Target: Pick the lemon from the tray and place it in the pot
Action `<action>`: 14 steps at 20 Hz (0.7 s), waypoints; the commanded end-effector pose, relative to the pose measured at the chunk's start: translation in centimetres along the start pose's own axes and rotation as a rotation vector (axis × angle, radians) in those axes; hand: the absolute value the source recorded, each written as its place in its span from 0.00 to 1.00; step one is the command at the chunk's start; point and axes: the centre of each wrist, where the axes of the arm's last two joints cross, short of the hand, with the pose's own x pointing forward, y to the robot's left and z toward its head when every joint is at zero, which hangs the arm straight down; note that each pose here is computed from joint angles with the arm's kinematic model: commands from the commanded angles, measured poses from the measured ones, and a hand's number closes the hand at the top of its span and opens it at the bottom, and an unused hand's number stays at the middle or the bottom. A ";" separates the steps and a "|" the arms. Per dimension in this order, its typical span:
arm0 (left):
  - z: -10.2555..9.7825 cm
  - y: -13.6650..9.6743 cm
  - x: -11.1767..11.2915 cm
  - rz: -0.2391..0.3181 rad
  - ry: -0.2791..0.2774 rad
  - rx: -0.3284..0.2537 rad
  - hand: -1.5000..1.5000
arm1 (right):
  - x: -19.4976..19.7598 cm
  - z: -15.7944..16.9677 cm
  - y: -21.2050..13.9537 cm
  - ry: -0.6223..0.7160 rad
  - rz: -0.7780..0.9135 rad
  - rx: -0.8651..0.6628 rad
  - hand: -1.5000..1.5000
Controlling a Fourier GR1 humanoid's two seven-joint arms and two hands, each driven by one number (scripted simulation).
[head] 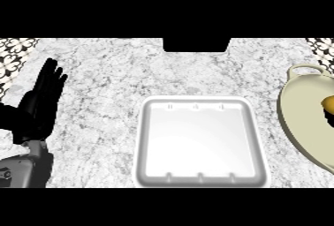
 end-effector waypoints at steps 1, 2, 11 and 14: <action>1.0 0.3 0.3 0.000 0.005 -0.013 0.50 | -0.5 -1.6 2.7 0.044 -0.088 0.080 1.00; -0.8 0.7 0.4 0.000 -0.007 0.006 0.50 | -1.5 -1.8 2.9 0.101 -0.103 0.102 1.00; -0.4 0.6 0.2 -0.007 -0.010 -0.003 0.50 | -2.6 -2.7 5.0 0.057 -0.451 0.259 0.00; -0.4 0.9 -0.1 -0.003 0.002 0.004 0.50 | -3.7 -1.9 4.9 0.023 -0.648 0.158 0.00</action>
